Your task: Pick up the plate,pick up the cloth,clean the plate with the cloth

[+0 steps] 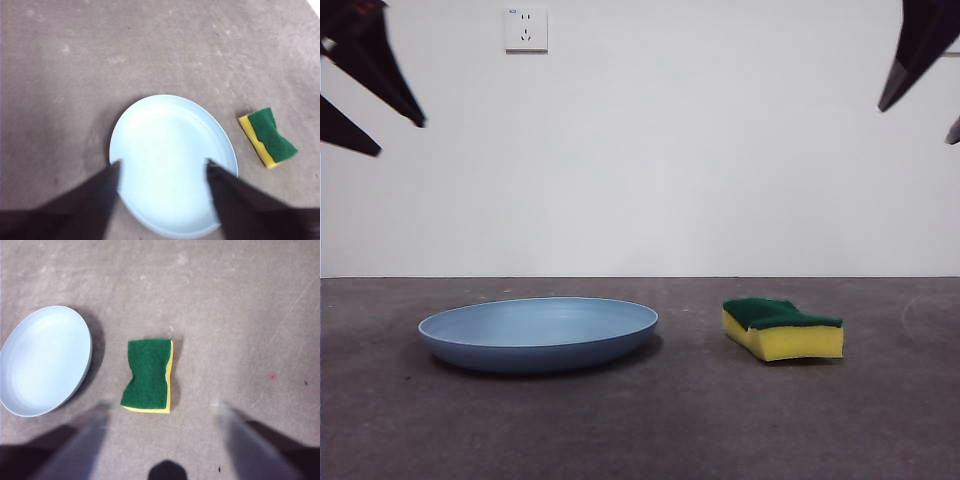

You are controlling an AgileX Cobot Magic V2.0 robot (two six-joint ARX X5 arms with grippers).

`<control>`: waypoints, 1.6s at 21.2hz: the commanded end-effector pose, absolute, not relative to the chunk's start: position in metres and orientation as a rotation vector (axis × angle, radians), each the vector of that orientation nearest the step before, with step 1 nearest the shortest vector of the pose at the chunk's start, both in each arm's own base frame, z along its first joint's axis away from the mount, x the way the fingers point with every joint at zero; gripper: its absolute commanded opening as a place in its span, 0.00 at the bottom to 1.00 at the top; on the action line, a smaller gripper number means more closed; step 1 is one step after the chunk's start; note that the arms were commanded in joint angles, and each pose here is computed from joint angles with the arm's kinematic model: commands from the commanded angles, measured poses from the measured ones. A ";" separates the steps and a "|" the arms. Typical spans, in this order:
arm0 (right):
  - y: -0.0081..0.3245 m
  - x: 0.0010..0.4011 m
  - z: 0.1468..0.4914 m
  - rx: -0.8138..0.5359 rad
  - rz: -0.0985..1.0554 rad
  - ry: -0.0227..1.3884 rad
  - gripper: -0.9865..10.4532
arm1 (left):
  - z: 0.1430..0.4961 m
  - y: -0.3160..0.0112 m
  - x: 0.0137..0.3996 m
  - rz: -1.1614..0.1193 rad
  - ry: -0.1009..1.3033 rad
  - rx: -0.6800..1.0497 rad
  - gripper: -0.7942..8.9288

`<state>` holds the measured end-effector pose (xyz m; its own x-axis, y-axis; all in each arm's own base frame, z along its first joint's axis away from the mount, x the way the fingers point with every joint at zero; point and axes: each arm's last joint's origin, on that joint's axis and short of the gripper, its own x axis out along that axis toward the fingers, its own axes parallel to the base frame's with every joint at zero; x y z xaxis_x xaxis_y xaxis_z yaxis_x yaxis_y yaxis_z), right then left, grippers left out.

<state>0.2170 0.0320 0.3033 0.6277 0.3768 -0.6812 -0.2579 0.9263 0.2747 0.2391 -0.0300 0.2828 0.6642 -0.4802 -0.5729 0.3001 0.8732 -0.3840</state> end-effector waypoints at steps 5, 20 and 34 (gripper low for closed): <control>0.033 0.217 0.305 0.160 0.369 0.814 0.50 | 0.243 -0.052 0.292 -0.418 0.871 -0.209 0.50; 0.058 0.210 0.304 0.115 0.477 0.845 0.50 | 0.152 -0.074 0.331 -0.356 1.113 -0.131 0.37; 0.074 0.235 0.302 0.068 0.515 0.824 0.49 | 0.233 -0.079 0.302 -0.394 0.905 -0.061 0.07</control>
